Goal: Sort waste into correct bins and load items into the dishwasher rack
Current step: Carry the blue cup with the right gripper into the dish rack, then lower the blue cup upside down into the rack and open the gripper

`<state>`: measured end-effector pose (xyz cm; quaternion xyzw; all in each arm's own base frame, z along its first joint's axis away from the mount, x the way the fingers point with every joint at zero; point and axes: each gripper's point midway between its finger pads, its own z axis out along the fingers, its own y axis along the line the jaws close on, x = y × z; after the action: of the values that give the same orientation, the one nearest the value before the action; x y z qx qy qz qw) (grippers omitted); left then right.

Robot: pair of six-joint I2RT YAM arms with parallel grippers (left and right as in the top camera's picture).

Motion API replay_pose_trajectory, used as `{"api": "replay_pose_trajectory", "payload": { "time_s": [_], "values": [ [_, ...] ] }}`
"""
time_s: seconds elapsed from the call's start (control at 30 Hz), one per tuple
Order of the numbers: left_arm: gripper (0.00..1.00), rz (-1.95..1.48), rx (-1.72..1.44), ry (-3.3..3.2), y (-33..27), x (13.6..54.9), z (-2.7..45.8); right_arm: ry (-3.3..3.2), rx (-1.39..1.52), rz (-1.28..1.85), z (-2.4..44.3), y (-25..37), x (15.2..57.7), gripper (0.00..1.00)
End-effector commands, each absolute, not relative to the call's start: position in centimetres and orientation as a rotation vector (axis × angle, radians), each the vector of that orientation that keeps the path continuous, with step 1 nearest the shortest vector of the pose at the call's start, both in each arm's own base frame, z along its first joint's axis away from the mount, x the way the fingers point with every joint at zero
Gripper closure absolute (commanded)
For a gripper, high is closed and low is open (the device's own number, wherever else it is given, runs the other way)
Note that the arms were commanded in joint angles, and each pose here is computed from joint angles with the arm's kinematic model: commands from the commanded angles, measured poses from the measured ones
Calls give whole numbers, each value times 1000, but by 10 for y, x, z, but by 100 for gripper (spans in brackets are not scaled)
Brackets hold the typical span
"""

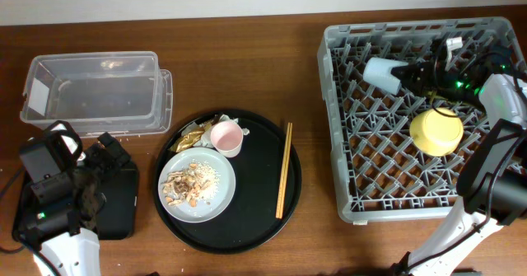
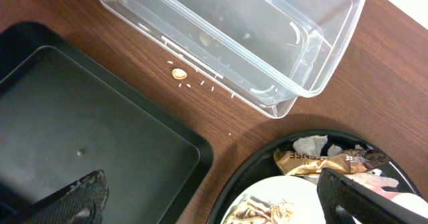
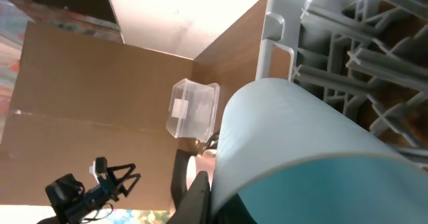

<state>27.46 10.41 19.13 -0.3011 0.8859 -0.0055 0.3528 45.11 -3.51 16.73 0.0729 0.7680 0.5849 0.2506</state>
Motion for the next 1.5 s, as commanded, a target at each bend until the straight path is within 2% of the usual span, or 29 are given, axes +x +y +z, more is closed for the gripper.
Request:
{"api": "replay_pose_trajectory", "payload": {
  "time_s": [0.0,0.17,0.23,0.37,0.5,0.63,0.8,0.93,1.07,1.13,1.23,1.37,1.47],
  "values": [
    [1,-5,-787,2270,107,276,198,2125,250,1602,163,-32,449,94],
    [1,-5,-787,2270,107,276,198,2147,223,1604,159,-21,450,94],
    [1,-5,-787,2270,107,276,198,2209,272,1579,147,-21,447,90],
    [1,-5,-787,2270,107,276,198,2384,378,1453,116,-29,438,90],
    [1,-5,-787,2270,107,276,198,2393,377,1430,118,-31,439,91],
    [1,-5,-787,2270,107,276,198,2517,536,1225,110,-52,434,91],
    [1,-5,-787,2270,107,276,198,2553,673,1114,114,-77,421,91],
    [1,-5,-787,2270,107,276,198,2577,690,1073,115,-80,415,81],
    [1,-5,-787,2270,107,276,198,2509,597,1193,129,-67,420,87],
    [1,-6,-788,2270,107,276,198,2375,507,1392,154,-50,424,92],
    [1,-6,-788,2270,107,276,198,2101,332,1666,203,-32,429,92],
    [1,-5,-787,2270,107,276,198,2097,237,1671,204,-12,443,92],
    [1,-6,-788,2270,107,276,198,2155,271,1660,186,1,461,92]
  ]
}}
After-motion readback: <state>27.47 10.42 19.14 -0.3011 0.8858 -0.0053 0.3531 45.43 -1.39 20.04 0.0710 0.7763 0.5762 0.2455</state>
